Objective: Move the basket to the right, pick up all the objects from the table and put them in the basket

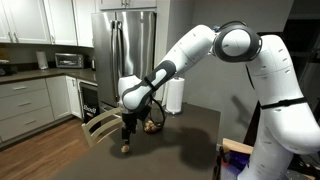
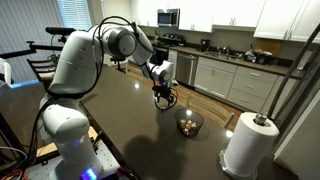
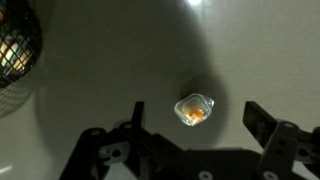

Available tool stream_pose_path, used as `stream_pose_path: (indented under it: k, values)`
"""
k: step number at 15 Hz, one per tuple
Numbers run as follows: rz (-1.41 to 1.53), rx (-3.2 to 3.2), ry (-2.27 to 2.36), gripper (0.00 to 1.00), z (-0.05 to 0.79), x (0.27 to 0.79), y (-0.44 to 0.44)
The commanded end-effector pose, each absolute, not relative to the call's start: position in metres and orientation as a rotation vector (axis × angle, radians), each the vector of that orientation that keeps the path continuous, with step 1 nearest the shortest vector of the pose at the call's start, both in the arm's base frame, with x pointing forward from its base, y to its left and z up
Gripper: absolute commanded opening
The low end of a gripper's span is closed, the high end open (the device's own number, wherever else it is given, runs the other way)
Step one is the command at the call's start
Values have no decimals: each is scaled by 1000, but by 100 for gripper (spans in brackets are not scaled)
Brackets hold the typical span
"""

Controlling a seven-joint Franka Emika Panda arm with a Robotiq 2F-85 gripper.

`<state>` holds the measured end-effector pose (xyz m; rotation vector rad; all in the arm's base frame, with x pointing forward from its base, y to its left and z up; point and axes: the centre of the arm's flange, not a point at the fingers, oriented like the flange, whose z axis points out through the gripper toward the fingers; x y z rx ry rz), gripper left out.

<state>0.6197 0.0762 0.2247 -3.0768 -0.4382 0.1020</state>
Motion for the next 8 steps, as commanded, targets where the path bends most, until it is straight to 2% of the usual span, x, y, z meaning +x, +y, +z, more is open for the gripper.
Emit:
stream_pose_path:
  k: [1, 8]
  values:
    - [136, -3058, -510, 100, 218, 642, 69]
    - [211, -3013, -588, 100, 198, 653, 70]
